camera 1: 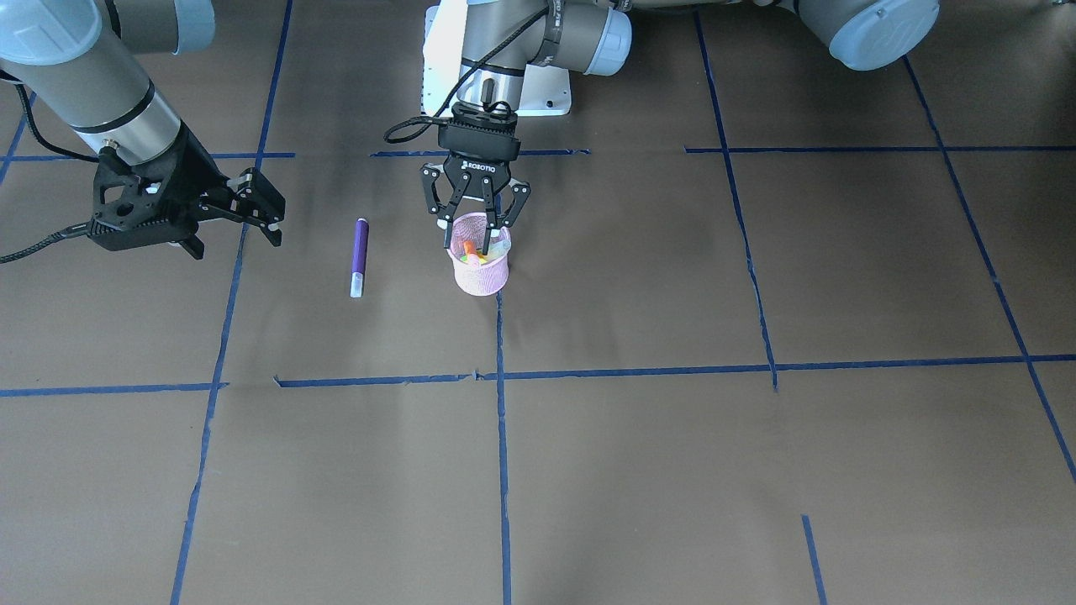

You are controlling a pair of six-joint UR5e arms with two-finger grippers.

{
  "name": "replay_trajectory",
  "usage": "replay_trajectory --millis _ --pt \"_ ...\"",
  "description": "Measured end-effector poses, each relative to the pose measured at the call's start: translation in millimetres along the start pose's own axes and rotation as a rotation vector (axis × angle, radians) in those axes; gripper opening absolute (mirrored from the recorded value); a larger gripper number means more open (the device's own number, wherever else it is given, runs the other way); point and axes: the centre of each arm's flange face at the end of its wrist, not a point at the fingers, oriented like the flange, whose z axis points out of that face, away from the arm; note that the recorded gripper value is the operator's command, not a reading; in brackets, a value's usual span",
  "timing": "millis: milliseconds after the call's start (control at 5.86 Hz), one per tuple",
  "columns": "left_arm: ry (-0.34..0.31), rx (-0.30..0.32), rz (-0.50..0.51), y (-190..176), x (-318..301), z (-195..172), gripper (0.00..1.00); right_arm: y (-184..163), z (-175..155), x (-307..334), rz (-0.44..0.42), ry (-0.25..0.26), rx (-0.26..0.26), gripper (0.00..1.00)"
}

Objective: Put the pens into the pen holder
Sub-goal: 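Carry the orange highlighter over the cup and lower it in, then open the left gripper and withdraw while the right gripper moves to the purple highlighter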

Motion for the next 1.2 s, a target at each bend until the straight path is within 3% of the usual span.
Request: replay_trajectory --millis 341,512,854,1195 --pt "0.022 -0.034 -0.011 -16.6 -4.0 -6.8 0.99 2.9 5.0 -3.3 -0.006 0.005 -0.004 1.0" --pt "0.019 -0.116 -0.013 -32.2 -17.0 -4.6 0.99 7.1 13.5 -9.0 -0.016 0.013 -0.01 1.0" --pt "-0.026 -0.276 0.091 -67.0 -55.8 -4.5 0.99 16.1 27.8 -21.8 -0.036 0.023 -0.023 1.0" --pt "-0.026 -0.46 0.088 -107.3 -125.1 -3.5 0.99 33.8 45.1 -41.3 0.004 0.035 -0.032 1.0"
